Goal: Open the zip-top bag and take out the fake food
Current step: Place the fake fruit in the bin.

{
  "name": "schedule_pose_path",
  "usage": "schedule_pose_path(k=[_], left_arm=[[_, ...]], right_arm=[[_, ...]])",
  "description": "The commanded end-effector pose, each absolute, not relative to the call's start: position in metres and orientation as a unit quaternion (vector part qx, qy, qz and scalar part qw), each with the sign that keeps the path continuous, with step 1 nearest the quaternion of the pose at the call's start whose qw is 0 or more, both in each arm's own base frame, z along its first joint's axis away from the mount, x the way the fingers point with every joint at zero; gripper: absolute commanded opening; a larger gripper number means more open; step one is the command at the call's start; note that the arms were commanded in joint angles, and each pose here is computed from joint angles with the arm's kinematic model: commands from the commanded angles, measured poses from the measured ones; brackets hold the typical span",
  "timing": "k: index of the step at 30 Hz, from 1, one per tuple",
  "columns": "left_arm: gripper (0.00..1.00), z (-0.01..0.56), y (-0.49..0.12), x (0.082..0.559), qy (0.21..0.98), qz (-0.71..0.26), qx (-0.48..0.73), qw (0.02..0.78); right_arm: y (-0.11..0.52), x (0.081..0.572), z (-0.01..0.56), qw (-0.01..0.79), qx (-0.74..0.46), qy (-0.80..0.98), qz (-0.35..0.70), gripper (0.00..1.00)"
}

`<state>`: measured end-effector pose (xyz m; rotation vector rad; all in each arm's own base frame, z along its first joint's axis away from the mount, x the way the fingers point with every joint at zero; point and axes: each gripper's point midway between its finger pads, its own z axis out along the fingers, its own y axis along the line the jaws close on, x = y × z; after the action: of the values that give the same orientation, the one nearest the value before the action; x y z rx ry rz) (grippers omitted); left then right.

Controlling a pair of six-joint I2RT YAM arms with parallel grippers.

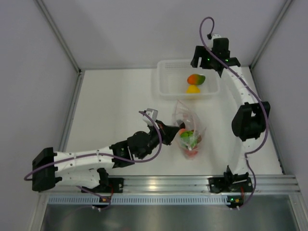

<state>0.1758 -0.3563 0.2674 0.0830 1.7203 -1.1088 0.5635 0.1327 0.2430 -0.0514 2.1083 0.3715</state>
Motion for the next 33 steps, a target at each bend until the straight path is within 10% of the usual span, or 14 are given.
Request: schedule_pose_path(k=[1,14,33], left_arm=[[0.0,0.299,-0.363,0.179,0.692,-0.485,0.025,0.535],[0.0,0.316,-0.367,0.182,0.682,-0.492,0.021,0.541],[0.0,0.322,-0.369,0.179,0.677,-0.516,0.004,0.524]], right_arm=[[0.127,0.508,0.339,0.537,-0.015,0.822,0.191,0.78],[0.168,0.305,0.373,0.54,-0.091,0.802,0.239,0.43],[0.199,0.2,0.289,0.448,-0.168,0.864,0.159,0.35]])
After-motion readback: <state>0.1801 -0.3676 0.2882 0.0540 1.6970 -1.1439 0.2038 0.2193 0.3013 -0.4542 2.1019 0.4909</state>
